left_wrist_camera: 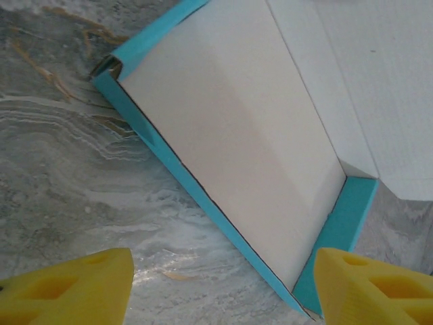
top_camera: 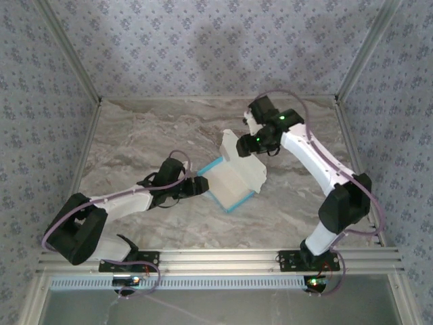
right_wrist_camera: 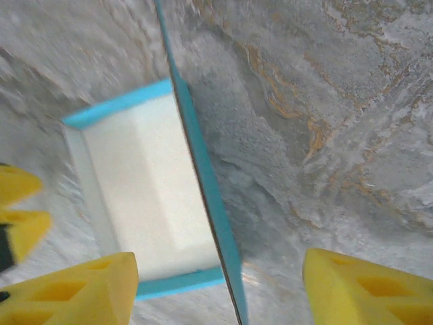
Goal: Fold the paper box
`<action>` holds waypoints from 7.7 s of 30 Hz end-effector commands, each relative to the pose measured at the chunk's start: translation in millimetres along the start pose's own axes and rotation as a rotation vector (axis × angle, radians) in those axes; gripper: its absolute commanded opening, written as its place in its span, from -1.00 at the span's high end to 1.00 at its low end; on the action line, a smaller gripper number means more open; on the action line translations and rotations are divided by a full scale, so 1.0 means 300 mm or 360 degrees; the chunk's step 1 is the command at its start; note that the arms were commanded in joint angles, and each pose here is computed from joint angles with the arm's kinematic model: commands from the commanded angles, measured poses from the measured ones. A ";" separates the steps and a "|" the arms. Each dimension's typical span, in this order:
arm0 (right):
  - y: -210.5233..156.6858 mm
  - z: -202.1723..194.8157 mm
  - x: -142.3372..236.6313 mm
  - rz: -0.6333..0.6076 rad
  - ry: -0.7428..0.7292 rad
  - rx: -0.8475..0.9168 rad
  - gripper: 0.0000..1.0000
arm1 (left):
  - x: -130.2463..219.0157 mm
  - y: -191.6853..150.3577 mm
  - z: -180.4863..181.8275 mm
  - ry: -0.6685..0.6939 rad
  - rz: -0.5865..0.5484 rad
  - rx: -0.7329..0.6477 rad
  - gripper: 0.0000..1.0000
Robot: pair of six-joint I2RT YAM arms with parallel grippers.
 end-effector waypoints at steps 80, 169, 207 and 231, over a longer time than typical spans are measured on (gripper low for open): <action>-0.206 -0.126 -0.068 -0.0792 -0.0175 0.0271 -0.24 | 0.107 0.333 -0.252 -0.0420 -0.0220 -0.1625 -0.51; -0.220 -0.154 -0.178 -0.0923 0.0109 0.0108 -0.19 | 0.039 0.236 -0.208 -0.0402 -0.0141 -0.1450 -0.04; -0.194 -0.092 -0.087 -0.1168 -0.0208 0.0009 1.00 | 0.051 0.266 -0.269 -0.0281 -0.0569 -0.1374 0.43; -0.187 -0.082 -0.109 -0.1103 -0.0185 0.0011 1.00 | 0.057 0.267 -0.308 -0.0352 -0.0648 -0.1410 1.00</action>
Point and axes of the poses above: each hand's point on the last joint's axis, 136 mm out from that joint toward the fingers, its own x axis back along the fingers, its own z axis along the line the jaws close on, y = z × x, the point moved 3 cm from there along x, back along the fingers, and after that the axes turned 13 degrees about x, right-handed, at the moved point
